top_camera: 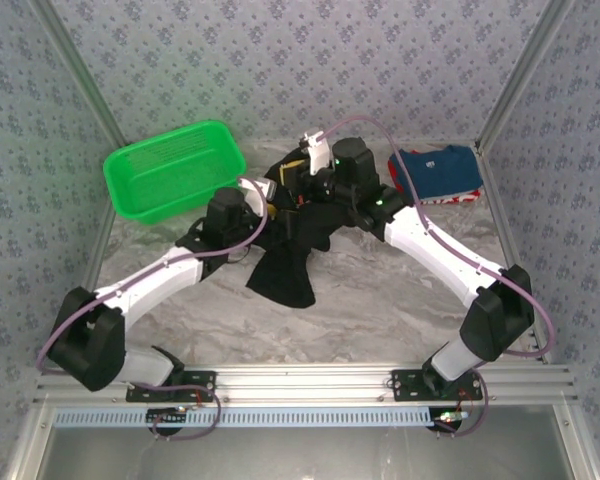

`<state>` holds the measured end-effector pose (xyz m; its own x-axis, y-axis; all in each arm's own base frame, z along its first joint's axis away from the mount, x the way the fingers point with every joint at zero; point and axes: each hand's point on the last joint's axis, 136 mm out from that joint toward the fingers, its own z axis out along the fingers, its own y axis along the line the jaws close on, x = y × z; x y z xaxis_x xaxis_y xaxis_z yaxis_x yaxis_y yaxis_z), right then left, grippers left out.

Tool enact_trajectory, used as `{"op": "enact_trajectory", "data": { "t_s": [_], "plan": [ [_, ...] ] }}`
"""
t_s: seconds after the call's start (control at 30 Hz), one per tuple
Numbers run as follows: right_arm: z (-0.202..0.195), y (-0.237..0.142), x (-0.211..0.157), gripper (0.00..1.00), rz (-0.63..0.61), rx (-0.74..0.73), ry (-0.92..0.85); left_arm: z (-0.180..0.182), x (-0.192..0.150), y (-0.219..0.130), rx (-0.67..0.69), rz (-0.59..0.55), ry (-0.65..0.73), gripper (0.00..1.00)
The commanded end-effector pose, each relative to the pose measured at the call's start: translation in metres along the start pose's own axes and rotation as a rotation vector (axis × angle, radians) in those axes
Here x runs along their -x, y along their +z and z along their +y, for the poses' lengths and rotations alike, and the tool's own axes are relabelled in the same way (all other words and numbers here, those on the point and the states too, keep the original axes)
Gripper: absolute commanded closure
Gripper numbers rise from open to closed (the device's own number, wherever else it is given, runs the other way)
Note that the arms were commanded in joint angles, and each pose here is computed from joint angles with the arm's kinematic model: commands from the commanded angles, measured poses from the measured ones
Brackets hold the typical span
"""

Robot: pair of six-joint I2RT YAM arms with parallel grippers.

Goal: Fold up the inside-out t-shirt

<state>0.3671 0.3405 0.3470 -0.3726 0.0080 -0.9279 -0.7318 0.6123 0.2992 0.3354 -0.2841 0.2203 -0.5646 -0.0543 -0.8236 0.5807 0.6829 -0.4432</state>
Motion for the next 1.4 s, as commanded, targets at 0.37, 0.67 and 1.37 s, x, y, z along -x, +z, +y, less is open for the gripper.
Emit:
{"op": "enact_trajectory", "data": {
  "t_s": [0.37,0.67,1.37],
  "plan": [
    [0.011,-0.043,0.081,1.00,-0.248,0.102,0.019,0.001,-0.022,-0.033,0.055,-0.054,0.101,0.25],
    [-0.001,-0.039,0.034,1.00,-0.143,0.094,-0.007,-0.021,0.051,-0.063,0.037,-0.153,0.040,0.21],
    [-0.002,-0.060,0.005,1.00,-0.080,0.085,-0.089,0.012,0.096,-0.040,0.033,-0.166,-0.072,0.97]
  ]
}}
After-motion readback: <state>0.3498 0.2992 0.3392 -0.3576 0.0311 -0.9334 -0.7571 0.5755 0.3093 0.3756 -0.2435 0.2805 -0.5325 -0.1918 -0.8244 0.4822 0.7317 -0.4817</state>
